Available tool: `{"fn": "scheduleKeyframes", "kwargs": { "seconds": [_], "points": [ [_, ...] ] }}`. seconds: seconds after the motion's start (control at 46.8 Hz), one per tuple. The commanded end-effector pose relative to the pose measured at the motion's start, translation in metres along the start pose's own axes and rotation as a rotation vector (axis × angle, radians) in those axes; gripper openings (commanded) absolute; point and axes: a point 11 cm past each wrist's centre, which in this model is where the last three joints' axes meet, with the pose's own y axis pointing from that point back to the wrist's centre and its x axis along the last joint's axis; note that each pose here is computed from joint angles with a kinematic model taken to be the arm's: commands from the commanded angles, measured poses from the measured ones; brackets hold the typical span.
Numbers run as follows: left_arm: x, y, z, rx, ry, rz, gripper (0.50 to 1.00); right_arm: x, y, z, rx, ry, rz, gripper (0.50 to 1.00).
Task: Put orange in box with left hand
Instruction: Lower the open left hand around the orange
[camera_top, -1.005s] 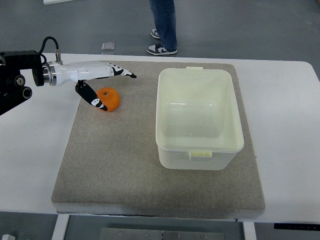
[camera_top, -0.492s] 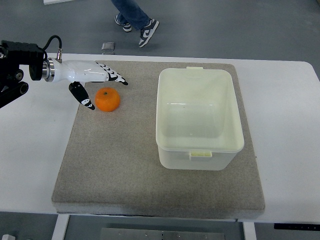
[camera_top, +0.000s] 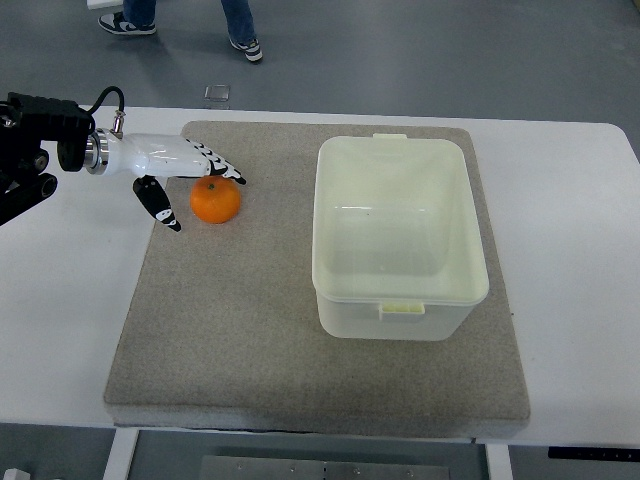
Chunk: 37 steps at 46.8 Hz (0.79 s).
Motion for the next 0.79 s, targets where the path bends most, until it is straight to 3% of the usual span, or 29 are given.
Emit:
{"fn": "scheduleKeyframes", "kwargs": {
  "seconds": [0.0, 0.769],
  "points": [
    [0.0, -0.001, 0.0, -0.001, 0.003, 0.001, 0.992, 0.0, 0.0, -0.001, 0.001, 0.0, 0.0, 0.932],
    [-0.02, -0.014, 0.006, -0.015, 0.012, -0.034, 0.988, 0.0, 0.0, 0.0, 0.001, 0.0, 0.0, 0.932]
  ]
}}
